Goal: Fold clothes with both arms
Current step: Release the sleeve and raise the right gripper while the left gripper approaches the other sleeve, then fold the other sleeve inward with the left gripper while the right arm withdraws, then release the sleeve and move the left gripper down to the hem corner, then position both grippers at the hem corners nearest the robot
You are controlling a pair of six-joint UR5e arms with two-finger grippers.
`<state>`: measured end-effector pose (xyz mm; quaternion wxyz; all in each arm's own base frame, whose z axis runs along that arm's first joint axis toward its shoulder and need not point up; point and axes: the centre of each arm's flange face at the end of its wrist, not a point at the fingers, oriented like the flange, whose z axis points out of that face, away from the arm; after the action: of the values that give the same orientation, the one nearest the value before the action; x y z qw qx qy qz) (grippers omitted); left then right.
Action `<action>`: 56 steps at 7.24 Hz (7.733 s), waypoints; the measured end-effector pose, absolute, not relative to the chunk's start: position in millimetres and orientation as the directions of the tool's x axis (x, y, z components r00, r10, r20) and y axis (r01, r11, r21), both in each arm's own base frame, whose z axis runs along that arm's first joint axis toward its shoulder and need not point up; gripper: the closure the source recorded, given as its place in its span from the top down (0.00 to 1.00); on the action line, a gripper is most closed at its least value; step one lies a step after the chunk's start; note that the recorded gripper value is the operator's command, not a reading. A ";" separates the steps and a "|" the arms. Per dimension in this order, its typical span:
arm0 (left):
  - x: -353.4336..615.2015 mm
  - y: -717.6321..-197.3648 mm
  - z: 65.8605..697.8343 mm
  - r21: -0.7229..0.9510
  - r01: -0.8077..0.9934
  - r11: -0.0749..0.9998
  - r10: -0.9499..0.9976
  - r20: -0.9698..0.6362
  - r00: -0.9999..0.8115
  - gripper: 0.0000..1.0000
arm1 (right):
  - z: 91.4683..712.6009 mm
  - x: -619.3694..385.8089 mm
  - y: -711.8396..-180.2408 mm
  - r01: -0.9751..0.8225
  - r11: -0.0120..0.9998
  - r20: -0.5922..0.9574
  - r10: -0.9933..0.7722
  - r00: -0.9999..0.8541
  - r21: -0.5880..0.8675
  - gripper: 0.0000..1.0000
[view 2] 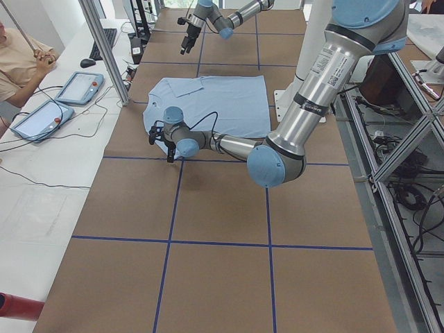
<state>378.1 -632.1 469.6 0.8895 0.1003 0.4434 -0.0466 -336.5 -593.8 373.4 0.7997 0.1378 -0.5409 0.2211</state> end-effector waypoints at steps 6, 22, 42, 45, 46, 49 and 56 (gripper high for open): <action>385.1 -629.4 473.2 0.131 0.163 0.978 0.005 -0.795 0.606 0.00 | 372.5 -336.8 -593.2 -0.501 0.865 0.927 0.203 0.316 -0.018 1.00; 536.5 -594.7 243.0 0.007 0.333 0.943 -0.124 -0.921 0.370 0.82 | 407.4 -300.8 -587.9 -0.462 0.886 0.913 0.172 0.369 0.020 1.00; 414.0 -447.6 233.4 0.006 0.291 0.957 -0.049 -0.982 0.184 0.84 | 375.4 -478.4 -147.7 -0.601 0.756 0.655 0.595 0.465 -0.260 0.00; 414.7 -439.5 224.2 -0.023 0.286 0.958 -0.071 -0.985 0.158 1.00 | 366.1 -475.9 -148.4 -0.596 0.755 0.664 0.596 0.451 -0.273 0.00; 424.7 -417.5 222.6 -0.041 0.263 0.964 -0.083 -0.986 0.147 1.00 | 361.0 -474.2 -148.3 -0.593 0.755 0.669 0.597 0.444 -0.280 0.00; 458.4 -279.4 276.9 -0.103 0.281 0.954 -0.178 -0.950 0.257 0.88 | 355.2 -474.3 -147.9 -0.589 0.755 0.674 0.597 0.435 -0.288 0.00; 486.8 -202.4 328.3 -0.196 0.313 0.929 -0.348 -0.745 0.569 0.75 | 353.3 -472.2 -148.5 -0.590 0.755 0.679 0.595 0.430 -0.287 0.00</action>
<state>486.8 -202.4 328.3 0.8854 -0.0210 0.4252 -0.1866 -472.2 -148.5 353.3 0.8457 -0.0031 -0.4027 0.3502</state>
